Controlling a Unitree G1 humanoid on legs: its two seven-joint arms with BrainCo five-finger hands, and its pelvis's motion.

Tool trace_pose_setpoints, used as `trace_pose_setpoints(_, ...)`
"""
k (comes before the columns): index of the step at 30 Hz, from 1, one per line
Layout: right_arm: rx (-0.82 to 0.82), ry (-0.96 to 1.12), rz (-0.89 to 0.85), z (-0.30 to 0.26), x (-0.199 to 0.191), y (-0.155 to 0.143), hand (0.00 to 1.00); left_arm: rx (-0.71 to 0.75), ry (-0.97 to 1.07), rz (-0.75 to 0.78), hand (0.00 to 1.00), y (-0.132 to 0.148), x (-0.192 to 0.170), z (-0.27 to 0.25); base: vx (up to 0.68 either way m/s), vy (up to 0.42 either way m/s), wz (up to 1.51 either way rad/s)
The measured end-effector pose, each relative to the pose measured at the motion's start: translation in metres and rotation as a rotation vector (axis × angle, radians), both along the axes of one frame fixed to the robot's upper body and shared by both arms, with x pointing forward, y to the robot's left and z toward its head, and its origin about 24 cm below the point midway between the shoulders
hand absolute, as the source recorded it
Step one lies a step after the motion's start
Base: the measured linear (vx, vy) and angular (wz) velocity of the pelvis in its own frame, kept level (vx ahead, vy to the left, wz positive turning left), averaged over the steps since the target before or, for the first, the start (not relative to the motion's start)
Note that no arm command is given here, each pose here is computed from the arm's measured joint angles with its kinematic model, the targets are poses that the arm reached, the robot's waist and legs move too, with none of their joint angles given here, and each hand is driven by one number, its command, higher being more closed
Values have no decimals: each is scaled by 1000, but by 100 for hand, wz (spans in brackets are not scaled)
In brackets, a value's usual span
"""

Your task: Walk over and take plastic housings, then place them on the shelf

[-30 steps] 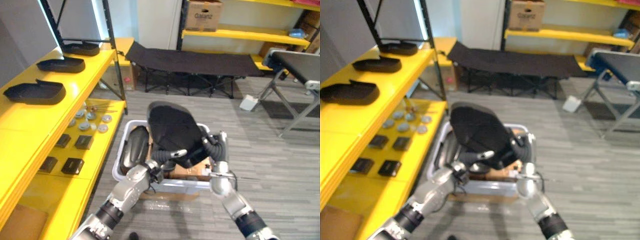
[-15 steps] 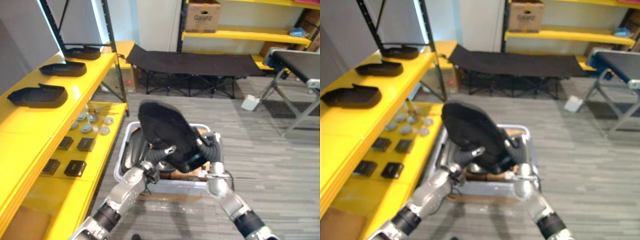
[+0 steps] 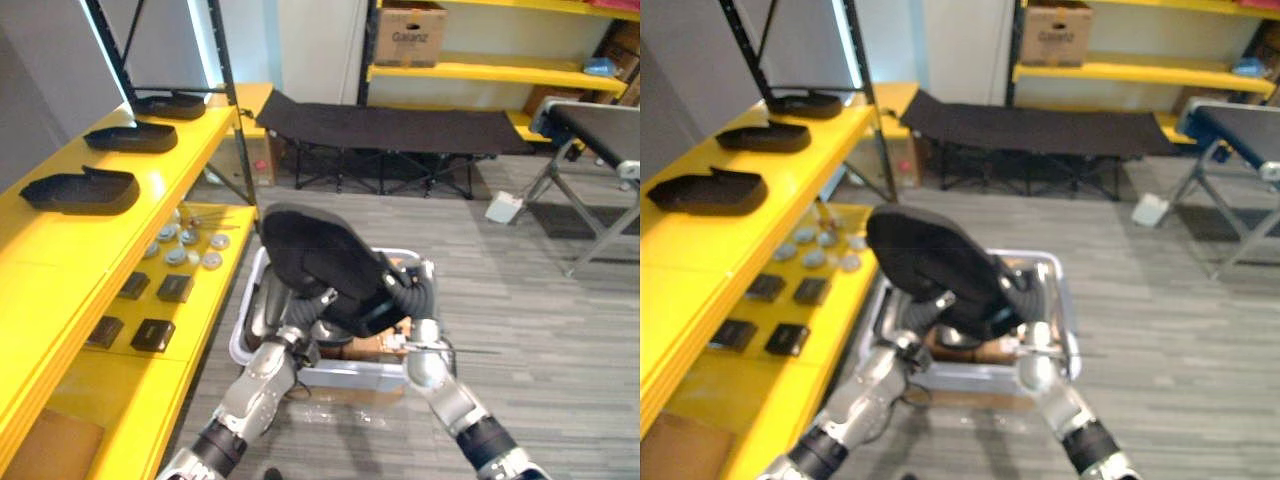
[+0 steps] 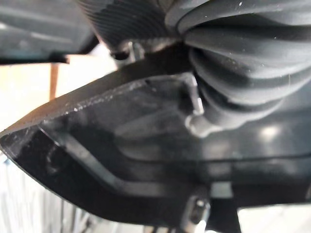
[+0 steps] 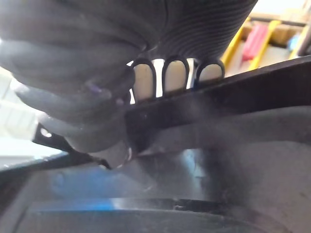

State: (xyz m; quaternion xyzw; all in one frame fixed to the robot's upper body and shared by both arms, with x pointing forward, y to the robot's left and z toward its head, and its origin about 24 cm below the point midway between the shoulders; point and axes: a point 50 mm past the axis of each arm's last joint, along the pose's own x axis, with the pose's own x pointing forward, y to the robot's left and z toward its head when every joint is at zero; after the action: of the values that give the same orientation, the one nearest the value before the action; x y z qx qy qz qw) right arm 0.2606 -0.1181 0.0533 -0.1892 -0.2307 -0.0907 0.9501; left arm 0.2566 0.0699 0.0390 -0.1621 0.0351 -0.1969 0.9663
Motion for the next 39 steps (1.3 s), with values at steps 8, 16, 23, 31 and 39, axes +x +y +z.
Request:
trace_pose_setpoints(8, 162, 31, 252, 22, -13, 6, 0, 70, -171, 189, 100, 43, 0, 30, 0, 0, 0)
trace_pose_setpoints(16, 375, -90, 441, 66, -21, -25, 0, 378, -182, 271, 100, 78, -7, 18, -14, 2, -3)
trace_pose_setpoints(23, 447, -51, 405, 58, -32, -54, 0, 543, -70, 385, 100, 119, -14, 2, -1, 2, -5)
trace_pose_setpoints(31, 555, 201, 146, 3, -42, -90, 0, 612, -18, 476, 100, 145, -37, -6, -1, 1, 0)
trace_pose_setpoints(39, 591, 309, 138, -22, -48, -88, 0, 554, -100, 570, 100, 151, -60, 14, -3, 3, 13)
